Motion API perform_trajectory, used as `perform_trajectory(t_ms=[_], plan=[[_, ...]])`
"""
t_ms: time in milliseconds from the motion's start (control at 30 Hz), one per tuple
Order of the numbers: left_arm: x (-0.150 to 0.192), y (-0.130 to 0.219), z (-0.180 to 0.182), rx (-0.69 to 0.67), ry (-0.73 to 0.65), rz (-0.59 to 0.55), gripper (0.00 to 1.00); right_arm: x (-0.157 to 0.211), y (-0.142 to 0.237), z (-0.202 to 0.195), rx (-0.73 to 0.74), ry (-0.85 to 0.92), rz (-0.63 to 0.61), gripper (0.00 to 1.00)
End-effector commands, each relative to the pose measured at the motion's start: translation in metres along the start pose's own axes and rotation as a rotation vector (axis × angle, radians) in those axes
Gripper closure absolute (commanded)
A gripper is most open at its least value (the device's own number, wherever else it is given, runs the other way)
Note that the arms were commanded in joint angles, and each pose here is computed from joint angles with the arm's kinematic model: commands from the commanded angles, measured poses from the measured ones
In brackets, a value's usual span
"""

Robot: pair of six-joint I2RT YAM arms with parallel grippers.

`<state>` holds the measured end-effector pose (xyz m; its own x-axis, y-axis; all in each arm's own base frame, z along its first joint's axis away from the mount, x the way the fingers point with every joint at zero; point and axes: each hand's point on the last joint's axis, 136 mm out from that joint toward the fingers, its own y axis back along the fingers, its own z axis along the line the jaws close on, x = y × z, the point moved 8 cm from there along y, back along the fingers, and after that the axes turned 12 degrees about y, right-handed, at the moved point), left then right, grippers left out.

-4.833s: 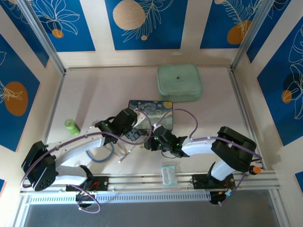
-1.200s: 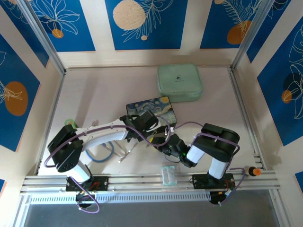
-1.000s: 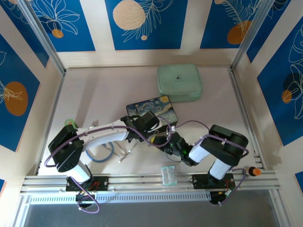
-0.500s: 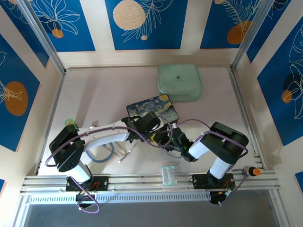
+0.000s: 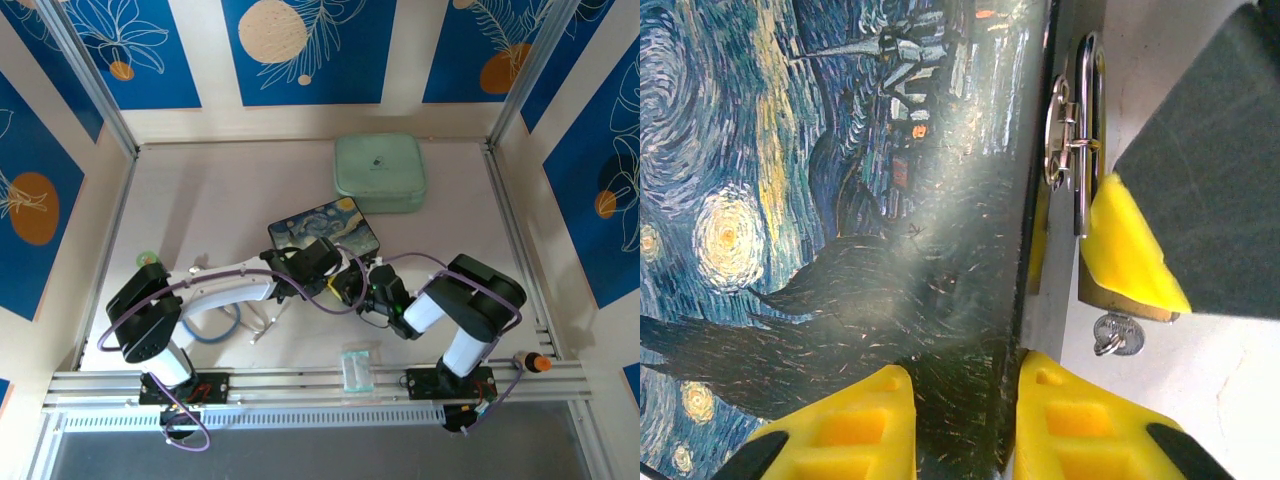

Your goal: Unlock a padlock with a key

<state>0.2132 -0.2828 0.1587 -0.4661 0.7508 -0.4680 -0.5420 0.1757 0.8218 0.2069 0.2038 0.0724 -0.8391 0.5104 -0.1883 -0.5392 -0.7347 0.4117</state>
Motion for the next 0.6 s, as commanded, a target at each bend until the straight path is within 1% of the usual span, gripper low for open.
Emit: perform_trajectory(t_ms=[0,400,567], plan=[[0.074,-0.023,-0.028,0.132,-0.125,0.348,0.78,-0.011,0.009,-0.027,0.14,-0.058,-0.076,1.0],[0.072,-0.024,-0.027,0.116,-0.129,0.342,0.78,-0.025,0.026,-0.034,0.172,-0.072,-0.107,1.0],[0.072,-0.025,-0.025,0.102,-0.129,0.341,0.78,-0.028,0.029,-0.031,0.18,-0.062,-0.101,1.0]])
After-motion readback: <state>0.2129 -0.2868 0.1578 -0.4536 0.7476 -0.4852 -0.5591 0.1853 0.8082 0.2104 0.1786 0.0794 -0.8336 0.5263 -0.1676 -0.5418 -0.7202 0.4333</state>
